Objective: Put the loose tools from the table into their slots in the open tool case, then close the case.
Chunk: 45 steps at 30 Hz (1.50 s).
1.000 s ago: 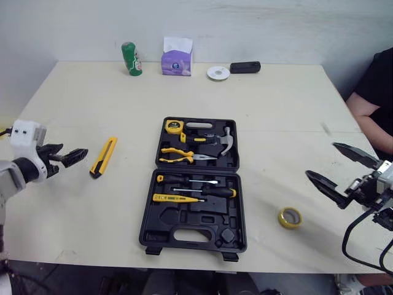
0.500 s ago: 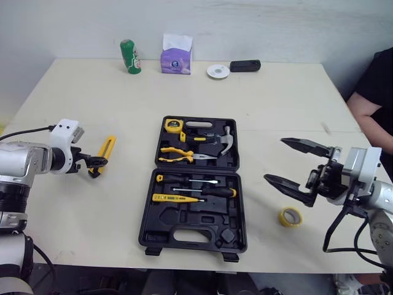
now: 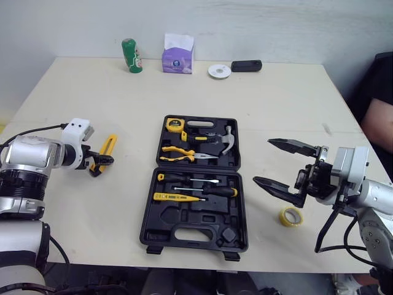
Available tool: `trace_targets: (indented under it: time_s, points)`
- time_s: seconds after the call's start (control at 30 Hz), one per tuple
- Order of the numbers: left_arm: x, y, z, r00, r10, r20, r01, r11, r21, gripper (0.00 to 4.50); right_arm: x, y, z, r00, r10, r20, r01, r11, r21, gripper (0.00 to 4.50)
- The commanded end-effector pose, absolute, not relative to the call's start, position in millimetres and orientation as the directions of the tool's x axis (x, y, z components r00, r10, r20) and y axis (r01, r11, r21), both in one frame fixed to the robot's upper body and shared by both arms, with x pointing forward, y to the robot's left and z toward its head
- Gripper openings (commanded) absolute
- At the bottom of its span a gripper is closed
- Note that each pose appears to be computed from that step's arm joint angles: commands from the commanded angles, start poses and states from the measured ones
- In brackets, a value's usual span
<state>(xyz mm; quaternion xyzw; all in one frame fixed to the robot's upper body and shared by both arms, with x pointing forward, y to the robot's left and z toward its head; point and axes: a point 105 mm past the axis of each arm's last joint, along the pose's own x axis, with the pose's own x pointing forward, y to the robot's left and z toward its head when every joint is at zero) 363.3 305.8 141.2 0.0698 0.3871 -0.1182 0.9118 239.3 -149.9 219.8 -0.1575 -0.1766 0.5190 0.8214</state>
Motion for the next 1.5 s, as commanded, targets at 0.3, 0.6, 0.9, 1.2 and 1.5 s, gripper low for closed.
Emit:
trace_targets:
  time_s: [0.3,0.6,0.9,1.2,1.5]
  points:
    - [356,313,126,0.678,-0.198,-0.707,0.269,0.963,-0.011,1.26,234,-145,229,0.407,0.901,0.151,-0.774,0.428,-0.467,4.5]
    - [372,277,201,0.809,-0.45,-0.377,0.544,0.817,0.19,1.26,234,-152,221,0.418,0.904,0.09,-0.78,0.408,-0.475,4.5]
    - [322,172,228,0.478,-0.808,-0.344,0.861,0.351,0.368,1.26,227,-177,203,0.484,0.874,-0.042,-0.774,0.406,-0.486,4.5]
    - [272,112,213,0.132,-0.868,-0.479,0.963,-0.003,0.269,1.26,215,-183,194,0.488,0.871,-0.058,-0.801,0.42,-0.427,4.5]
    - [246,97,183,-0.054,-0.71,-0.703,0.974,-0.194,0.121,1.26,210,-188,185,0.491,0.867,-0.091,-0.81,0.415,-0.413,4.5]
